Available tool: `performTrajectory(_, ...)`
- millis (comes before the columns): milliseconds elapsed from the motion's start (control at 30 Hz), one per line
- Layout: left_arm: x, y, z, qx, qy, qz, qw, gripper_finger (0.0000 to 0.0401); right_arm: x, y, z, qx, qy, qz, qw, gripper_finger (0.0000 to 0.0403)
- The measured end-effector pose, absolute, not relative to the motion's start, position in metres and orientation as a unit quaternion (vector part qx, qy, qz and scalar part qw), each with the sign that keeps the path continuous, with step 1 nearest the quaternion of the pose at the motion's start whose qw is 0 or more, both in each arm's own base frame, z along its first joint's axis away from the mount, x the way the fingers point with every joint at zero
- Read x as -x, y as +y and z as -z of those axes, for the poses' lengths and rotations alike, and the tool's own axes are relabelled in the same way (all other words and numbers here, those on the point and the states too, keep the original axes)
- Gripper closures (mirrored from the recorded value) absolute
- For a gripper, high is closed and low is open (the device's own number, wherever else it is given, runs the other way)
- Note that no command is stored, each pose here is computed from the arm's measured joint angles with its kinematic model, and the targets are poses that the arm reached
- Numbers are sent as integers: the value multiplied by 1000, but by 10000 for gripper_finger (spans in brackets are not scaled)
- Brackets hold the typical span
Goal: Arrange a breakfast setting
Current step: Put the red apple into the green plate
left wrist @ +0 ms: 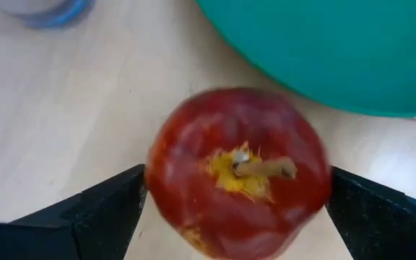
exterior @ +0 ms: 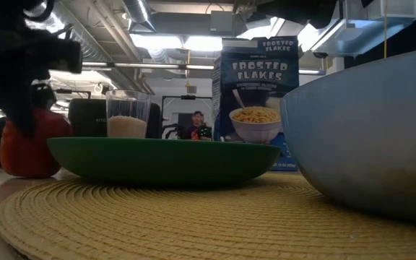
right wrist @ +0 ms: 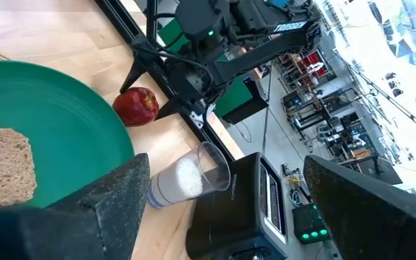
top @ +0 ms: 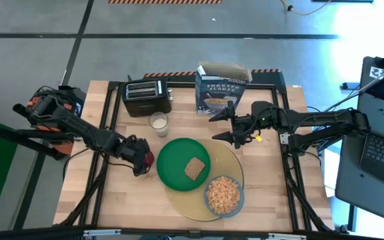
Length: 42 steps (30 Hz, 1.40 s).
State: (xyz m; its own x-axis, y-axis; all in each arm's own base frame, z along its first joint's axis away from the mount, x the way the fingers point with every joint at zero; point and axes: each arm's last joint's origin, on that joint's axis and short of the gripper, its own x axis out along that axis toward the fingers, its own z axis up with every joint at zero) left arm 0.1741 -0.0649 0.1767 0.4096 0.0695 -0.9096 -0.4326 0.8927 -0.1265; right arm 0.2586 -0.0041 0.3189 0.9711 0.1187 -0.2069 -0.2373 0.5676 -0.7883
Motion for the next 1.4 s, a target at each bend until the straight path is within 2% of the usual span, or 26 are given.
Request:
performTrajectory(200,-171,-64,-162,190,514,-142,824,8,-259,-4,-319,454,65,-101,883,61)
performTrajectory(467,-173,-65,-163,191,505,-139,830,50,-259,-4,-319,454,65,-101,883,61)
performTrajectory(633,-173,-67,-164,193,503,-144,830,51,-259,-4,-319,454,66,-101,883,61)
performTrajectory(867,-176,-72,-184,178,505,-151,831,52,-259,-4,-319,454,67,-101,883,61)
performTrajectory(1167,-190,-77,-233,132,441,-173,870,52,-259,-4,-319,454,67,-102,883,61)
performTrajectory(1400,-228,-72,-229,107,389,-126,906,50,-259,-4,-319,454,66,-101,883,61)
